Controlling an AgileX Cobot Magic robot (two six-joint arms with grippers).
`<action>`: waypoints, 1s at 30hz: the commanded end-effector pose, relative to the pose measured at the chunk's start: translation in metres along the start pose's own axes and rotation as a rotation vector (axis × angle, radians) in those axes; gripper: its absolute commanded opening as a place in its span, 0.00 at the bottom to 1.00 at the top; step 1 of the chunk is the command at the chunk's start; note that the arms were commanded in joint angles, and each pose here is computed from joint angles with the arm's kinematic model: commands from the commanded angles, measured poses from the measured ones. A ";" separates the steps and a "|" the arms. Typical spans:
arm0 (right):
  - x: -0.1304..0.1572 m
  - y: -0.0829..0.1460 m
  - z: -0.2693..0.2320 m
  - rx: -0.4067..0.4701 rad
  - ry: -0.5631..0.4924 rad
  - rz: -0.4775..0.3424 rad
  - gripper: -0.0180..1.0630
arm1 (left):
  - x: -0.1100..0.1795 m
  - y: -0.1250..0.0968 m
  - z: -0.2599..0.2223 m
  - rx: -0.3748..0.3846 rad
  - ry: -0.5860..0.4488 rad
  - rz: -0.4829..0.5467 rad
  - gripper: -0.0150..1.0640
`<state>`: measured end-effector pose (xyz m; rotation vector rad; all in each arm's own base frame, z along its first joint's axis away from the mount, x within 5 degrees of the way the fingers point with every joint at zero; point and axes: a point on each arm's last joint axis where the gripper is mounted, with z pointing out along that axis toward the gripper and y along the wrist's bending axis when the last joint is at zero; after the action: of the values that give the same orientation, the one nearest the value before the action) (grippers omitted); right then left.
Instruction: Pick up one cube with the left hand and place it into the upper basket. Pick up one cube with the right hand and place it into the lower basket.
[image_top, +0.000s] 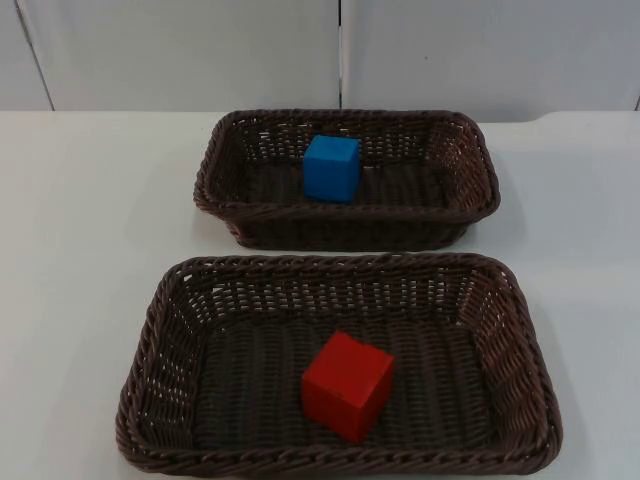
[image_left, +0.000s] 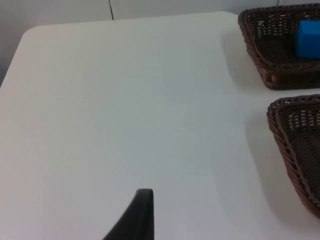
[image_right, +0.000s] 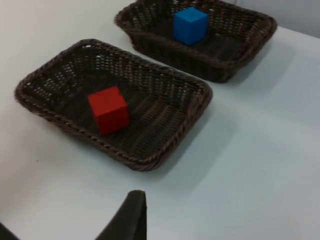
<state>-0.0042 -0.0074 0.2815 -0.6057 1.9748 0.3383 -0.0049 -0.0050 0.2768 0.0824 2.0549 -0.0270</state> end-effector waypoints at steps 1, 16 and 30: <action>0.001 0.000 0.001 0.031 -0.003 0.016 0.99 | 0.001 0.000 0.000 -0.003 0.003 -0.005 0.99; 0.001 0.002 0.000 0.234 0.002 0.121 0.99 | 0.001 0.000 0.000 -0.003 0.003 -0.005 0.99; 0.001 0.003 0.000 0.405 0.007 0.203 0.99 | 0.001 0.000 0.000 -0.003 0.003 -0.005 0.99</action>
<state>-0.0069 -0.0050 0.2816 -0.1566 2.0430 0.0614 -0.0049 -0.0050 0.2768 0.0824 2.0549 -0.0270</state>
